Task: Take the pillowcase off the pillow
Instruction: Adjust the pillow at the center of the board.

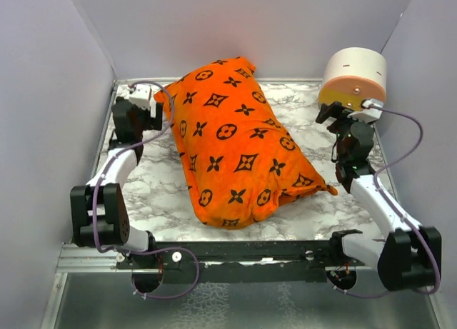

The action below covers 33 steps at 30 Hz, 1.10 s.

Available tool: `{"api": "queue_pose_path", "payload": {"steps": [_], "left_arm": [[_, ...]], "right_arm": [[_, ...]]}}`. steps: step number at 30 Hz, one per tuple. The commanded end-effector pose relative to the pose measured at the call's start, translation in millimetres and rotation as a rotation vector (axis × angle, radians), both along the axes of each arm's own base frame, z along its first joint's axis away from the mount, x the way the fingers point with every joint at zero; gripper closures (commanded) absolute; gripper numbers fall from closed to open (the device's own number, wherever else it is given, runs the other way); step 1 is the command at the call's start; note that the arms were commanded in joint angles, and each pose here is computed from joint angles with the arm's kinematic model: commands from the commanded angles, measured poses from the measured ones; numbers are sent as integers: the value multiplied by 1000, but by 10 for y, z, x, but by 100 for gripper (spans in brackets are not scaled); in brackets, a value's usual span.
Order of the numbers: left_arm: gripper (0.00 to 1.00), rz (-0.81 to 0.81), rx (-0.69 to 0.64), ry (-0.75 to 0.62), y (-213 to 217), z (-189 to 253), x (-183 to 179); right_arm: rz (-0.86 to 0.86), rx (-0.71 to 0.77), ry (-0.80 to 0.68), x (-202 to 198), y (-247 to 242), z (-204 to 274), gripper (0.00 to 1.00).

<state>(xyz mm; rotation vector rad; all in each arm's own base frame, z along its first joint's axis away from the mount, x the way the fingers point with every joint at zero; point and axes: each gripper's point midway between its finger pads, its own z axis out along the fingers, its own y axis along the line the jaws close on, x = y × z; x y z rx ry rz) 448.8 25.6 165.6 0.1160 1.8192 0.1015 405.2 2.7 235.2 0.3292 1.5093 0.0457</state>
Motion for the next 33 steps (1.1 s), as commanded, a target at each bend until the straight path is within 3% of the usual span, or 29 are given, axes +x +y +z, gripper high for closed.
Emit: {"api": "queue_pose_path", "payload": {"steps": [1,4,9,16,22,26,33], "left_arm": [[1,-258,36,368,-178,-89,-555],[1,-427,35,432,-323,98,-911],[1,-549,82,478,-456,251,-1388],[1,-501,156,493,-340,215,-1560],[1,-459,156,499,-265,137,-1408],[2,-433,142,457,-246,217,-1224],[1,-393,91,389,-245,440,-850]], "right_arm": [[204,280,111,-354,381,60,1],[496,254,68,-627,861,311,0],[661,22,200,-1127,1706,315,0],[751,-132,315,-1821,2466,-9,0],[826,-287,435,-2369,3157,-382,0],[733,-310,635,-2481,3115,-849,2],[507,-149,740,-2435,2266,-1199,8]]}}
